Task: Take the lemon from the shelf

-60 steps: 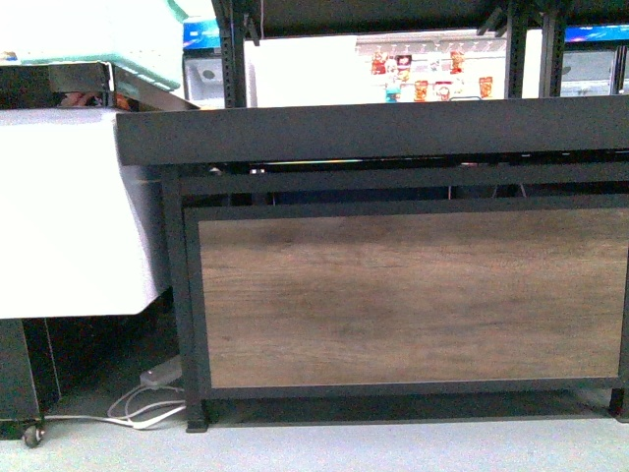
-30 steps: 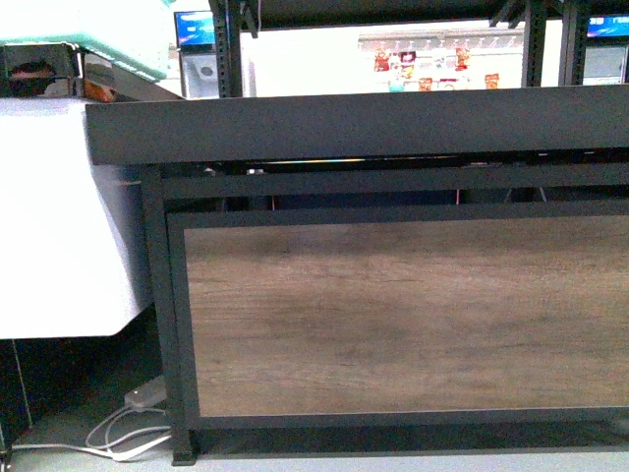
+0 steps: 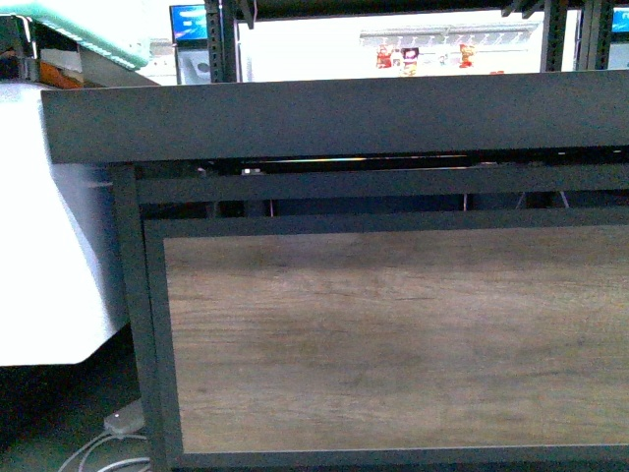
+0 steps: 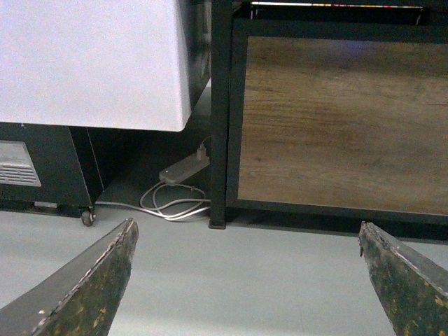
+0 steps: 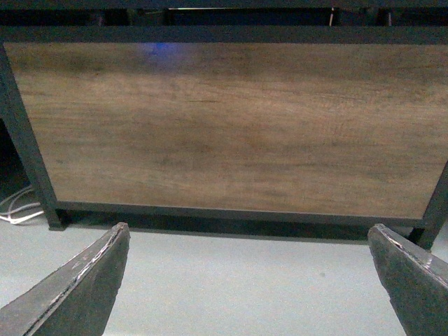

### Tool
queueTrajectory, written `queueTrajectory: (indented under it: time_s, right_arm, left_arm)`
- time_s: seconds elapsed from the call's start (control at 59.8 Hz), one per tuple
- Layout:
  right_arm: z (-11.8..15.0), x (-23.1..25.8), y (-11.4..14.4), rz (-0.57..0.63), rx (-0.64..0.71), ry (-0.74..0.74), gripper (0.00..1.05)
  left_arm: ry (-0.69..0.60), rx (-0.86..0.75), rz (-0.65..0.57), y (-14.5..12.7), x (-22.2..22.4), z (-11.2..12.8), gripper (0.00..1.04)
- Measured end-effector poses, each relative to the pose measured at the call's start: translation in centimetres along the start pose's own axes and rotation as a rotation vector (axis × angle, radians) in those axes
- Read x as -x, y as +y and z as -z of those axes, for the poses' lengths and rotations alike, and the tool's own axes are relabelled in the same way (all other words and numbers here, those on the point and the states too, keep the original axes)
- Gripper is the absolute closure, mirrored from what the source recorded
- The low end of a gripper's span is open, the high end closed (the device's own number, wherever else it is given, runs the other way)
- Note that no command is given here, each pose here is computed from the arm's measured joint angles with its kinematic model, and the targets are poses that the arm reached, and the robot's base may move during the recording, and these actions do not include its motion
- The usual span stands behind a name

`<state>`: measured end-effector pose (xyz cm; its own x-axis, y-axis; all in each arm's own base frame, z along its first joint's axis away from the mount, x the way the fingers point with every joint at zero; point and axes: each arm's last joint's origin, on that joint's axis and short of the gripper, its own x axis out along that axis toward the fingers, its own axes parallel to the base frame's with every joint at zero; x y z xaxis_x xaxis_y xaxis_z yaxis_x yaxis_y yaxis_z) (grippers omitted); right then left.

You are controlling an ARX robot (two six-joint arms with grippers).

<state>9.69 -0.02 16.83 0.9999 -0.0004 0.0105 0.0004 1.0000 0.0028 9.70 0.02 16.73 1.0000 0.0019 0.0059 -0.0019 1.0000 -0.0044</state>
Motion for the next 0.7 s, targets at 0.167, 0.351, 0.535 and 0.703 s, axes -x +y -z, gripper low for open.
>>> queueTrajectory:
  time_s: [0.167, 0.351, 0.535, 0.703]
  right_arm:
    - [0.00, 0.00, -0.01, 0.003, 0.000, 0.000, 0.02]
    - [0.00, 0.00, 0.00, 0.001, 0.000, 0.000, 0.02]
    - [0.00, 0.00, 0.00, 0.000, 0.000, 0.000, 0.02]
    - [0.00, 0.00, 0.00, 0.000, 0.000, 0.000, 0.02]
  left_arm:
    - [0.000, 0.000, 0.000, 0.00, 0.00, 0.00, 0.08]
    - [0.000, 0.000, 0.000, 0.00, 0.00, 0.00, 0.08]
    - [0.000, 0.000, 0.001, 0.00, 0.00, 0.00, 0.08]
    - [0.000, 0.000, 0.002, -0.01, 0.00, 0.00, 0.08]
